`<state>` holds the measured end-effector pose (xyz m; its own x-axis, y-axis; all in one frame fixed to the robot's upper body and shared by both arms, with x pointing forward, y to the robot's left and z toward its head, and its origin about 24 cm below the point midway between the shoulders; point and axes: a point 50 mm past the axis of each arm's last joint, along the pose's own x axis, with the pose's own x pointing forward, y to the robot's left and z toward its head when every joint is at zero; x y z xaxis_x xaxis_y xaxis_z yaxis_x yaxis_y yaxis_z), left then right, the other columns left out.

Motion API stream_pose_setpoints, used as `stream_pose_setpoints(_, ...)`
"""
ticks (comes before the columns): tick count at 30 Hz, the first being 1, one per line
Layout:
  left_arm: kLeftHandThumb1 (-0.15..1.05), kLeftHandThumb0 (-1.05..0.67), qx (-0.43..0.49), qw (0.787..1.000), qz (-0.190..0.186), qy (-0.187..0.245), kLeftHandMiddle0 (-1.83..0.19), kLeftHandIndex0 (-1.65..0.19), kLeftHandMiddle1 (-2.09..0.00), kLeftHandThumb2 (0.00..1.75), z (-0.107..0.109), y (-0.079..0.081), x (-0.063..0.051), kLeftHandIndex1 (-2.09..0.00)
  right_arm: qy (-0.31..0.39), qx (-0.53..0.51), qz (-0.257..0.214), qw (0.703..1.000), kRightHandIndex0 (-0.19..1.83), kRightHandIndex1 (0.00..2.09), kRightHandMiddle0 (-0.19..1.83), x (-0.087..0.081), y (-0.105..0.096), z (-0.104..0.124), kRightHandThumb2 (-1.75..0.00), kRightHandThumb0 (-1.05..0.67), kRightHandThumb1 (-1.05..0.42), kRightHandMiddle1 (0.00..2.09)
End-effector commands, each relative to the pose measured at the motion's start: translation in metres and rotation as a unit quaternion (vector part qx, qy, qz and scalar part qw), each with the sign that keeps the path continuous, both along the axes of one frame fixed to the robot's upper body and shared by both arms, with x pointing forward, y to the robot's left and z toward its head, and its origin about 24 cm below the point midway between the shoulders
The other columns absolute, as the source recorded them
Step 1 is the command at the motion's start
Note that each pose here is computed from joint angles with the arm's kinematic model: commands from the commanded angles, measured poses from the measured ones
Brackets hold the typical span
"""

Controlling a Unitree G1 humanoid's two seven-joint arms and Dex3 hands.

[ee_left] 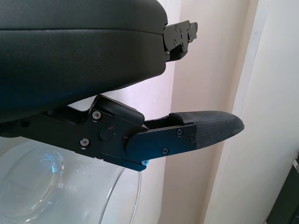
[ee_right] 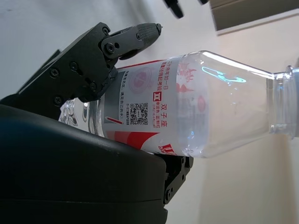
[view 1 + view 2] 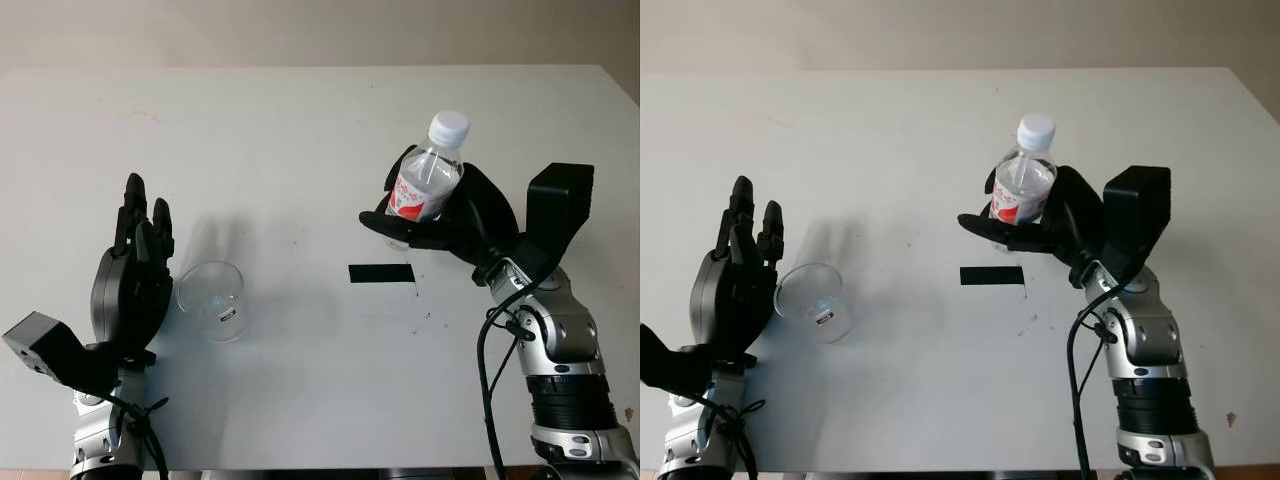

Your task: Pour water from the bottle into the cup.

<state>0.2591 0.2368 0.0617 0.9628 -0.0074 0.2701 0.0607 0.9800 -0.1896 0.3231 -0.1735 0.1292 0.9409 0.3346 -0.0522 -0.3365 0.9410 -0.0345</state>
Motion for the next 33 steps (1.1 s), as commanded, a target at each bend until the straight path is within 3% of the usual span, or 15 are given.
stream_pose_setpoints(1,1.05,-0.79,-0.019,0.999,0.007,0.046,0.19,0.19,0.00,0.57,-0.023,-0.001,-0.011,0.00,0.001,-0.007,0.000,1.000,1.14,2.09,0.61,-0.002,0.002,0.002,-0.41,-0.35,-1.05,2.09)
stream_pose_setpoints(16,1.05,-0.82,-0.013,0.999,0.014,0.045,0.19,0.19,0.00,0.57,-0.021,0.002,-0.013,0.00,0.045,0.019,0.011,0.999,1.33,2.09,0.73,-0.006,0.016,-0.032,-0.45,-0.36,-1.05,2.09)
stream_pose_setpoints(33,1.05,-0.80,-0.012,0.999,0.014,0.042,0.19,0.19,0.00,0.59,-0.020,0.008,-0.013,0.00,0.032,0.039,0.008,0.999,1.29,2.09,0.79,-0.011,0.030,-0.058,-0.46,-0.43,-1.05,2.09)
